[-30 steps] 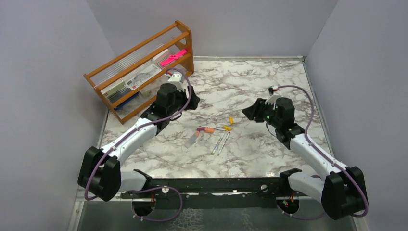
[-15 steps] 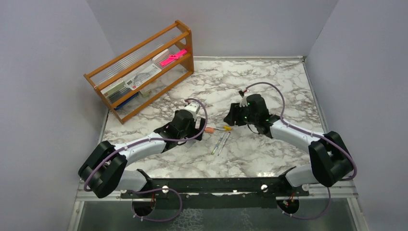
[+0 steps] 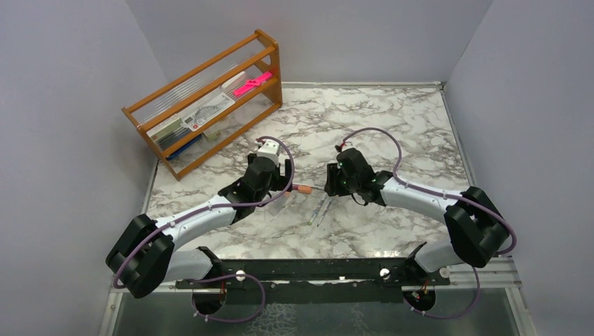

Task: Insert the pens into the pen caps

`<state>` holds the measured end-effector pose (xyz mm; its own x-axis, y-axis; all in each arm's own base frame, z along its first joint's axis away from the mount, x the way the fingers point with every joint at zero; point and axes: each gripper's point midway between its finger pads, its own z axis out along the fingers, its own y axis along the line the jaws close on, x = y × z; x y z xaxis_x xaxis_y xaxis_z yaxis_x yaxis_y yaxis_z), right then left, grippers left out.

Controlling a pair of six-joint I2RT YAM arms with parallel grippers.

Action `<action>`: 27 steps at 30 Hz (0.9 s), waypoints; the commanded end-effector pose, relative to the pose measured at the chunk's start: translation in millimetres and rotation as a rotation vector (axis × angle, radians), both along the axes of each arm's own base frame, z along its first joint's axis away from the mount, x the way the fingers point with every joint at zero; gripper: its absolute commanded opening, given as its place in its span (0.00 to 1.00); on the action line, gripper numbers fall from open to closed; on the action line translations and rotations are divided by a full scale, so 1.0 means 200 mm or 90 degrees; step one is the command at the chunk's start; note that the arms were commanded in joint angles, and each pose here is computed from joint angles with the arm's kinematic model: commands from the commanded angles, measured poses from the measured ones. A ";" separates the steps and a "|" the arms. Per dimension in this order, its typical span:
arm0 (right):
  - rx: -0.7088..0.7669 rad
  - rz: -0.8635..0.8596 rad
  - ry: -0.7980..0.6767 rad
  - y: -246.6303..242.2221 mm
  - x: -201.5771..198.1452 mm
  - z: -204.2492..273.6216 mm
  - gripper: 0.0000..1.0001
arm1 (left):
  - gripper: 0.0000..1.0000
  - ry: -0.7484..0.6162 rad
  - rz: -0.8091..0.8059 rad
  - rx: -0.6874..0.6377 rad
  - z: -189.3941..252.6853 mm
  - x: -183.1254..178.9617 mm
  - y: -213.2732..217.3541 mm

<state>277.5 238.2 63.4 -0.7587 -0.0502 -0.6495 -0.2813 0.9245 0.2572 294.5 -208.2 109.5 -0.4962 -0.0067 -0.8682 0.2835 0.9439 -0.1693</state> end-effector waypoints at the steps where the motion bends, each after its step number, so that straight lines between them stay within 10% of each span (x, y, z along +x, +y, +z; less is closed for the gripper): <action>1: -0.008 -0.048 0.028 -0.04 -0.09 -0.03 0.43 | 0.76 -0.042 0.031 -0.011 0.10 0.05 0.03; 6: 0.014 -0.073 0.026 -0.01 -0.12 0.01 0.39 | 0.31 -0.030 -0.060 -0.032 0.07 0.00 -0.10; 16: -0.030 -0.162 -0.025 -0.30 0.03 0.16 0.52 | 0.64 0.056 -0.227 -0.022 -0.08 -0.24 -0.38; 27: -0.019 -0.182 -0.060 -0.44 0.08 0.23 0.51 | 0.64 0.089 -0.288 0.039 -0.25 -0.37 -0.48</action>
<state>297.8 155.3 116.3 -0.6739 0.1708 -0.7188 -0.0168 0.9691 0.2461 226.2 -289.8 61.1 -0.5664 0.2453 -0.7868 0.6078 0.7691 -0.1978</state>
